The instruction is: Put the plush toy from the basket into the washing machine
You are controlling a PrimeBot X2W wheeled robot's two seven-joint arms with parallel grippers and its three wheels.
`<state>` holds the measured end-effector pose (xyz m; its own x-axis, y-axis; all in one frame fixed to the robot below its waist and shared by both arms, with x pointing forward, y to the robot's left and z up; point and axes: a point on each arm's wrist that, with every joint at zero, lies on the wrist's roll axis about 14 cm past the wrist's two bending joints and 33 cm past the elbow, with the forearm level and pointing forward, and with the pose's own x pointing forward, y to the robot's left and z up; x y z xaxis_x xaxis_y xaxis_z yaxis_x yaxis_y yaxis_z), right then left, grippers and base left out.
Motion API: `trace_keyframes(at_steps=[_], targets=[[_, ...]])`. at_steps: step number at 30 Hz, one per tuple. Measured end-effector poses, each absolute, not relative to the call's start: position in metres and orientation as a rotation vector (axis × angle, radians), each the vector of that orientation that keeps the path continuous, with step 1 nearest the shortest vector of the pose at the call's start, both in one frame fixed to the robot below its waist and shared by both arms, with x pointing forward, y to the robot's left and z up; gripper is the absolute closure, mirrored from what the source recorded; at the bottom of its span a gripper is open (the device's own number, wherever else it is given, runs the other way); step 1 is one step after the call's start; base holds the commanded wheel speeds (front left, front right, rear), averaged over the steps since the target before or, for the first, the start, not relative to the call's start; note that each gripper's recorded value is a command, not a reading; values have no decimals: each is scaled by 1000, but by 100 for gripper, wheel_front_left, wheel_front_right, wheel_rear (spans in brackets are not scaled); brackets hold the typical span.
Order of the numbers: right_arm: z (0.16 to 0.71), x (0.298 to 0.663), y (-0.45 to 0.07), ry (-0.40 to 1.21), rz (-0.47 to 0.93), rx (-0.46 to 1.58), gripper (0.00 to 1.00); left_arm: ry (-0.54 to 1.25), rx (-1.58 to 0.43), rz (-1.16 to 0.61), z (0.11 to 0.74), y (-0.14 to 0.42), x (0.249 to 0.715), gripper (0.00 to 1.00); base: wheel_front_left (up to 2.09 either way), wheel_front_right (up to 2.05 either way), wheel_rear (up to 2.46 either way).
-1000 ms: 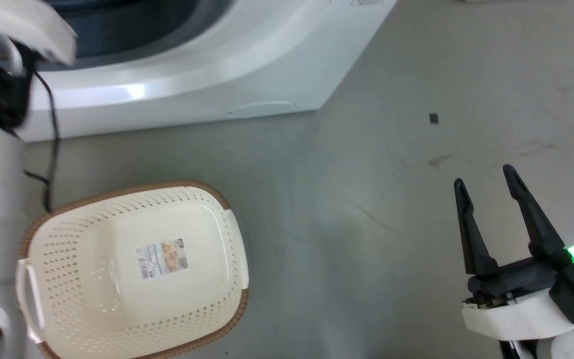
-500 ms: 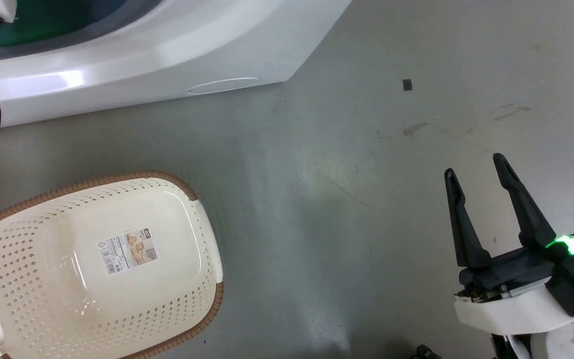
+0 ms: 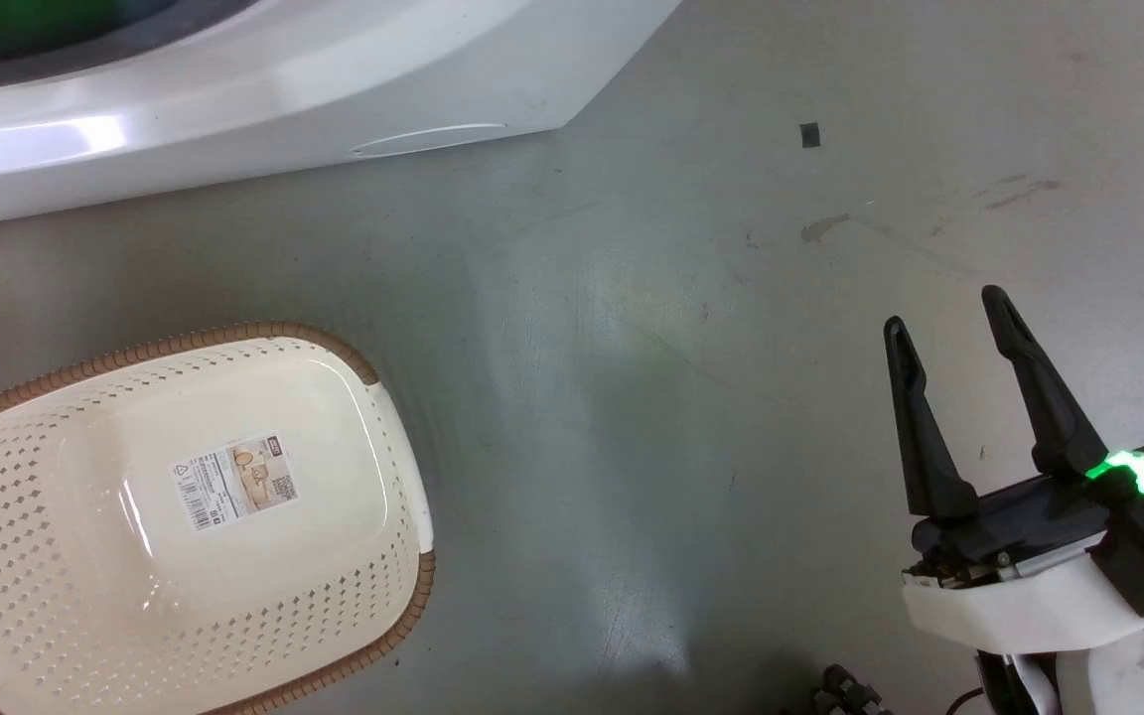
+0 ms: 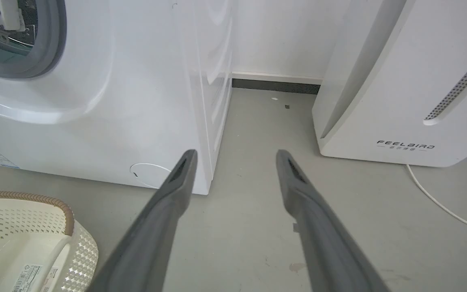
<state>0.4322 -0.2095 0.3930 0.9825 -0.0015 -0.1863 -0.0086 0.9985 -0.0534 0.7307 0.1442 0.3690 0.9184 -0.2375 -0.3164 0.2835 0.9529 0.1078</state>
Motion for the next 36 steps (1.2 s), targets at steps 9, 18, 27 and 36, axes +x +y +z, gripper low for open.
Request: trace_keyframes(at_steps=[9,18,27,36], targets=[[395,436,-207,175,11,-49,0,333,179,-253,370,151,731,0,0,0,0],[418,439,-203,113,22,-49,0,193,139,-251,416,150,723,0,0,0,0],[454,438,-194,17,49,-61,0,108,89,-264,452,147,675,0,0,0,0],[491,423,-178,-71,88,-51,0,16,71,-248,498,157,607,0,0,0,0]])
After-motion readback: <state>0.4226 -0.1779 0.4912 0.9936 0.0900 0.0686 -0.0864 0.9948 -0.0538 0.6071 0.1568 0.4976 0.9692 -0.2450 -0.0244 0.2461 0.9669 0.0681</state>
